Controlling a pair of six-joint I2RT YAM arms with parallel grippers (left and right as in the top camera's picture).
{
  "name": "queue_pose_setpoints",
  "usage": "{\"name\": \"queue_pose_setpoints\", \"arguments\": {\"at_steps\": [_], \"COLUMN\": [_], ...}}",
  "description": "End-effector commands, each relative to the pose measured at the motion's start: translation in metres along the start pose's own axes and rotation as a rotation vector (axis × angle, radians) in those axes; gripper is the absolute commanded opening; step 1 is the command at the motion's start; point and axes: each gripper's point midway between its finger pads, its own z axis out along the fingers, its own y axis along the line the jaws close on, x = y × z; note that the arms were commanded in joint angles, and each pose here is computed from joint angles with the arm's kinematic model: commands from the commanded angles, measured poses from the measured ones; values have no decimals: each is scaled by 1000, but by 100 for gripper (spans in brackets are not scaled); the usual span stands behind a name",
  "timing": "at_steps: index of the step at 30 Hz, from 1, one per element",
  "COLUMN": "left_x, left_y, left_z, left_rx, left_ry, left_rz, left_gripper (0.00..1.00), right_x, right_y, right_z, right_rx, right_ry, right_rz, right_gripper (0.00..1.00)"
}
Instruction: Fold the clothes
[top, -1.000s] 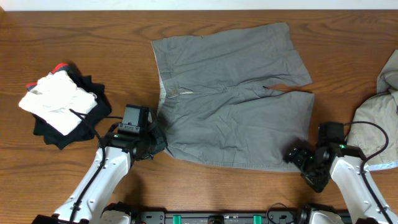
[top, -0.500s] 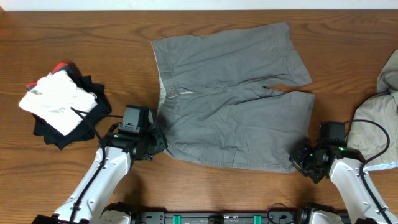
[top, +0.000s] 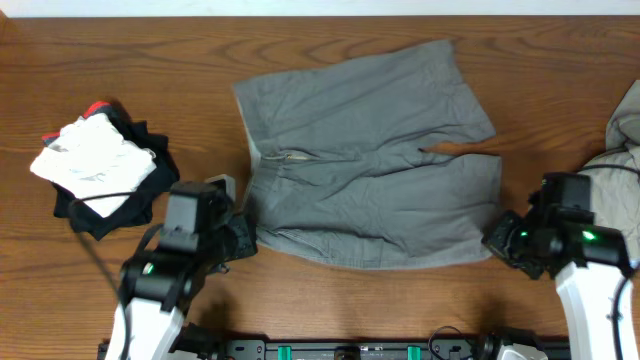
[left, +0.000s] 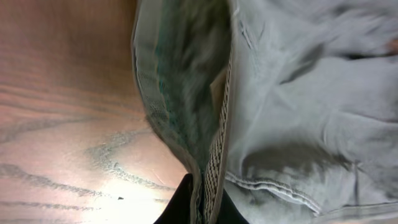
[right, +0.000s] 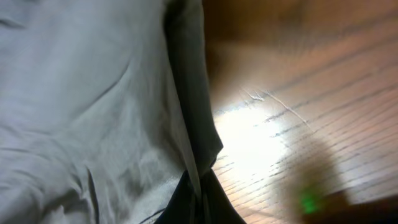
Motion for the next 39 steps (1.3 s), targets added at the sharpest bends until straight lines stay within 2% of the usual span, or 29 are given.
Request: {"name": "queue_pose_setpoints", "arguments": {"at_steps": [1, 7, 17, 21, 28, 33, 39], "left_x": [-14, -14, 13, 19, -7, -36, -44], "left_y": [-16, -26, -22, -22, 10, 4, 3], "left_z": [-32, -69, -101, -112, -115, -114, -90], "left_rx": [52, 85, 38, 27, -168, -168, -189], "left_ry": [-108, -176, -78, -57, -185, -282, -196], "left_rz": [48, 68, 42, 37, 2, 10, 1], "left_gripper": [6, 6, 6, 6, 7, 7, 7], "right_x": [-13, -7, 2, -9, -44, -79, -115], "right_y": [8, 3, -3, 7, 25, 49, 70], "right_z": [-35, -85, -153, -168, -152, -119, -79], "right_rx": [-23, -4, -2, -25, 2, -3, -6], "right_ry": [-104, -198, -348, -413, -390, -321, -266], "right_rz": [-39, -47, -62, -138, -217, -346, -468], "right_gripper": [1, 1, 1, 1, 1, 1, 1]}}
